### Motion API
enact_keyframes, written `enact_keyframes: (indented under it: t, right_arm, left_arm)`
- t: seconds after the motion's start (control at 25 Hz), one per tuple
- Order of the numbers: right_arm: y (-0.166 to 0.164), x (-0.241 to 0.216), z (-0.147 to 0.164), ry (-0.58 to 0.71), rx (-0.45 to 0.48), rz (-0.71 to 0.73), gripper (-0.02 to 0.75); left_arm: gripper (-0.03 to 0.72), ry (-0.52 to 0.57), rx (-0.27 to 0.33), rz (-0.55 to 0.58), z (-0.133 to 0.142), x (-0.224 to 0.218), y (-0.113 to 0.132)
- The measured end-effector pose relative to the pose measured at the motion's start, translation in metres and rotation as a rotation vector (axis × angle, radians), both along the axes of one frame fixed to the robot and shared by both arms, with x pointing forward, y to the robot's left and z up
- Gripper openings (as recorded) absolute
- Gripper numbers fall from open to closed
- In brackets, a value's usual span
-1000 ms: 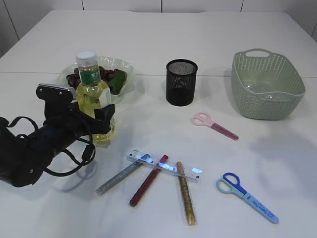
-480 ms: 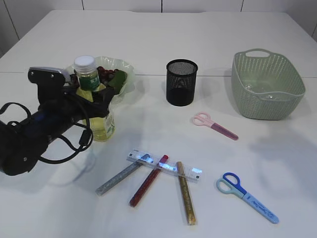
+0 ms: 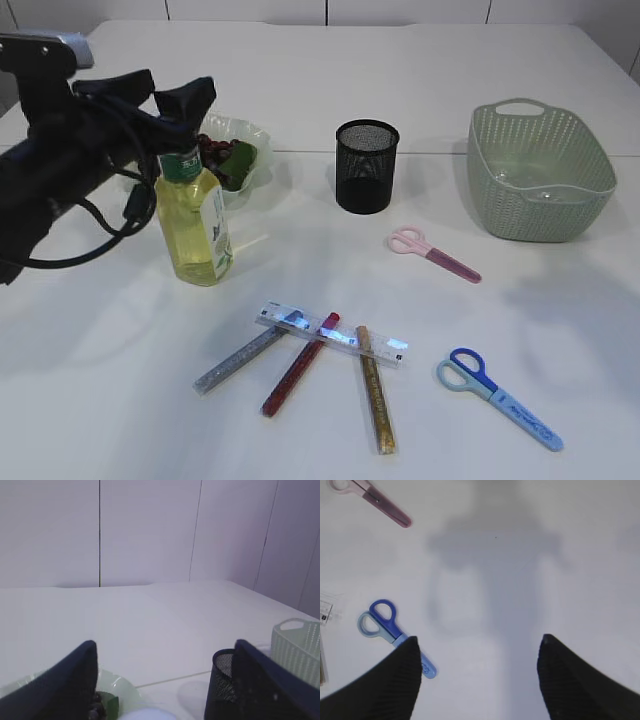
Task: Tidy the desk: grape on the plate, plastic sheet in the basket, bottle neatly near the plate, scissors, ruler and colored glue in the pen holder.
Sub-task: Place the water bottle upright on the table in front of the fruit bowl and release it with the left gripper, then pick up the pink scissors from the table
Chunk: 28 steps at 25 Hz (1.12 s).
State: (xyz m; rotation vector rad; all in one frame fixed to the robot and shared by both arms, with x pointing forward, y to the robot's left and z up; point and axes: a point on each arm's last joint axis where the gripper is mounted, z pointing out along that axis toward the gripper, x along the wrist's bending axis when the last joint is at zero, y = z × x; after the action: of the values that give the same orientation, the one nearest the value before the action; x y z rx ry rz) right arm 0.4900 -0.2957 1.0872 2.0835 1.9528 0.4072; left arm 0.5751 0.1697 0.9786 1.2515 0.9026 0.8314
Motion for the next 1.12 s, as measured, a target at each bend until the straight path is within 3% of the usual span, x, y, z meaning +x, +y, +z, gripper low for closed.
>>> enact_keyframes:
  t: [0.24, 0.36, 0.68, 0.96, 1.12]
  right_arm:
    - [0.000, -0.001, -0.001, 0.017, -0.002, 0.004, 0.563]
    - [0.000, -0.004, -0.002, 0.049, -0.007, 0.018, 0.563]
    - [0.008, -0.007, -0.002, 0.076, 0.080, 0.045, 0.563]
    - [0.010, -0.008, -0.002, 0.083, 0.094, 0.064, 0.562]
    - [0.019, -0.009, -0.002, 0.085, 0.085, 0.101, 0.549]
  left_arm:
    - [0.587, 0.051, 0.036, 0.014, 0.046, -0.018, 0.008]
    - [0.568, 0.156, 0.071, 0.037, 0.060, -0.030, 0.015]
    - [0.552, 0.592, 0.120, 0.092, 0.070, -0.074, 0.034]
    - [0.551, 0.990, 0.178, 0.110, 0.056, -0.106, 0.049]
    - [0.550, 1.104, 0.210, 0.138, 0.061, -0.105, 0.063]
